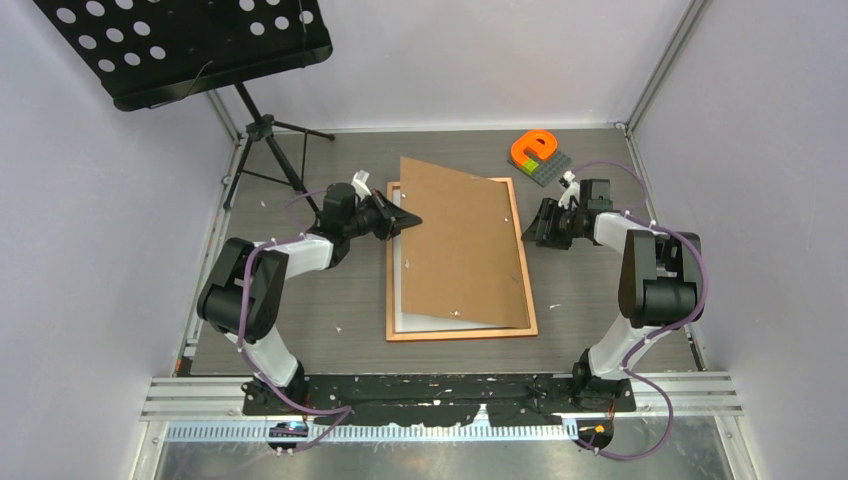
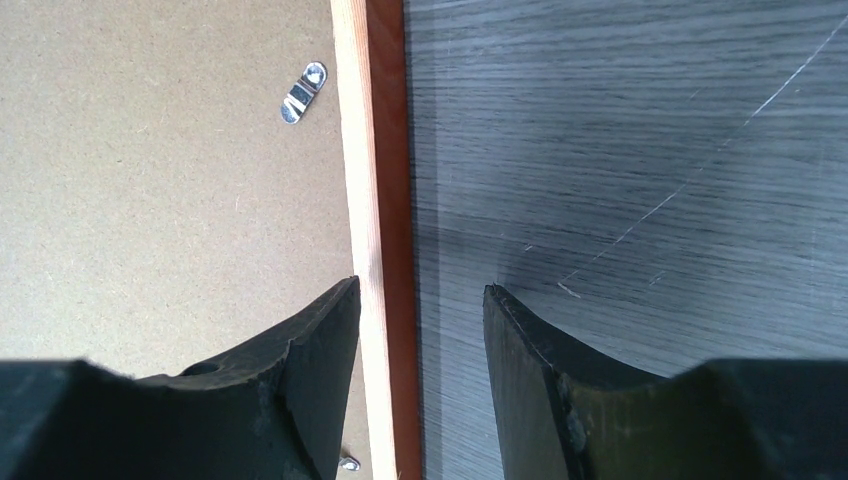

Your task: Put the photo into the frame

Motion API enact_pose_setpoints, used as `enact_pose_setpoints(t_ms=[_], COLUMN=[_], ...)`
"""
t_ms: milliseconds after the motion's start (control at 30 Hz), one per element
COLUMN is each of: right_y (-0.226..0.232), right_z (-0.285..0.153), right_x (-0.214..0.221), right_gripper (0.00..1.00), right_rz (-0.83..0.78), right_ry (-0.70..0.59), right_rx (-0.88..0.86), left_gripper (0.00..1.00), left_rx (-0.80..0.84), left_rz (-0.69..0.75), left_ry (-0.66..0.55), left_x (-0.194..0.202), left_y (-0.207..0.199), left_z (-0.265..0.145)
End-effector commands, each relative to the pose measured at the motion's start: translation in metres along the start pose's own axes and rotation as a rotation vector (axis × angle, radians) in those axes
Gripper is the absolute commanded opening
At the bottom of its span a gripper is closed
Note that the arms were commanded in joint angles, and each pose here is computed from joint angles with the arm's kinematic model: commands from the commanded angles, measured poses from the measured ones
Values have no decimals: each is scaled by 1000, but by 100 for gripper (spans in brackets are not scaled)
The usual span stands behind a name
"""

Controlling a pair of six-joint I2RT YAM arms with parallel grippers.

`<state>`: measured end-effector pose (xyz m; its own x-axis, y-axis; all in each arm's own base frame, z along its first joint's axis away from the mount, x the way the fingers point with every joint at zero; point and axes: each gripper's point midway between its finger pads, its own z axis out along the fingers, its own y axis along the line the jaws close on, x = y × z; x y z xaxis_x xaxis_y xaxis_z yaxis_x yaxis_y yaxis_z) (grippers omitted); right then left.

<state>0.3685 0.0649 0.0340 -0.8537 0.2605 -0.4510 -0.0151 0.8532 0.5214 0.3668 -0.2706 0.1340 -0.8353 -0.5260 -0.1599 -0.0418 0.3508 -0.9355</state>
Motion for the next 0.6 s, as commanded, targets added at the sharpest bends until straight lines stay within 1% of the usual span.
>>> enact_pose_setpoints(t_ms=[0, 233, 567], right_y=[3, 2, 2], right_z=[1, 1, 2], right_x=[-9, -8, -8], right_gripper=[55, 55, 55], right_rz=[-27, -25, -25], right_ry=[-28, -26, -24], right_rx=[-6, -4, -8], left_gripper=[0, 0, 0], left_rx=[69, 33, -48], left_rz=[-3, -6, 42], left_ry=[-6, -4, -7], left_x=[-6, -3, 4], left_y=[-24, -7, 25], left_z=[0, 2, 8])
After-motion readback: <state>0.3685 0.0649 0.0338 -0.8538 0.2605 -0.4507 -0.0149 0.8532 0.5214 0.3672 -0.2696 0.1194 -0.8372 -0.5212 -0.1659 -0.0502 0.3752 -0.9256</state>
